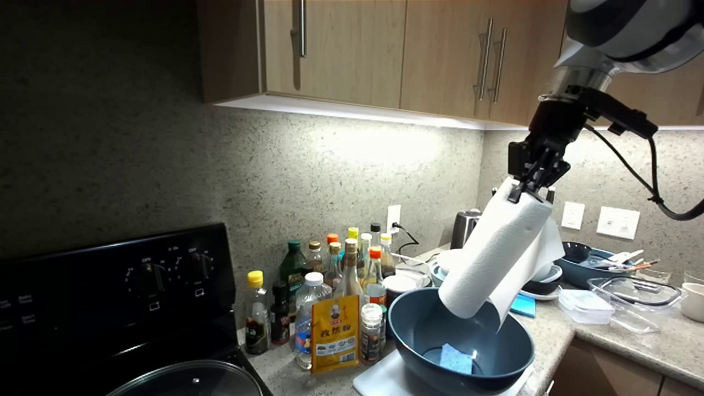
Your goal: Pick up the kitchen paper from the bowl and put it on the counter
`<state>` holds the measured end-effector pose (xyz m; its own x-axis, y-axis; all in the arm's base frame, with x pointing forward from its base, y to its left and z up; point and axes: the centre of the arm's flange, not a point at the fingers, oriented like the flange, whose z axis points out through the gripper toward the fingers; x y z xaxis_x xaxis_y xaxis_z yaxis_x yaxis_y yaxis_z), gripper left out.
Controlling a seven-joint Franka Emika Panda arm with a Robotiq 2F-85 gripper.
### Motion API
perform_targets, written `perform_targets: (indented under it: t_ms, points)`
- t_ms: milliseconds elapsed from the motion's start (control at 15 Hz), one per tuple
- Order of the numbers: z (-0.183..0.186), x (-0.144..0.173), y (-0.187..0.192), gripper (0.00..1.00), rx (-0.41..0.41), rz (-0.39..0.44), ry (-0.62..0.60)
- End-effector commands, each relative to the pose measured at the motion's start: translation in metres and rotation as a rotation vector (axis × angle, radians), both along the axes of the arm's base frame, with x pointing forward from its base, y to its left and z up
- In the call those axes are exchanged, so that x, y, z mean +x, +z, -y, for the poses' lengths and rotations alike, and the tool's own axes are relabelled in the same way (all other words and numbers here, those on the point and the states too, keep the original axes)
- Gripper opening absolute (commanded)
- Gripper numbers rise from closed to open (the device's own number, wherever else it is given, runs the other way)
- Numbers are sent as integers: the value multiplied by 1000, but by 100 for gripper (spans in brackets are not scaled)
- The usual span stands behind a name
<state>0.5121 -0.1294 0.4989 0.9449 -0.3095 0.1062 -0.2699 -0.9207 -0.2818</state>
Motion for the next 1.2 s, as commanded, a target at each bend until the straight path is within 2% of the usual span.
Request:
perform_targets:
  t_ms: [0, 200, 467, 1000, 1067, 1133]
  points:
    - [5, 0, -14, 5, 67, -12, 26]
    - [15, 3, -34, 5, 116, -42, 10]
    - [32, 8, -66, 5, 142, -92, -26]
    - [49, 19, -110, 5, 106, -211, -54]
    - [50, 21, -111, 19, 106, -224, -53]
    - [50, 23, -113, 45, 97, -239, -60]
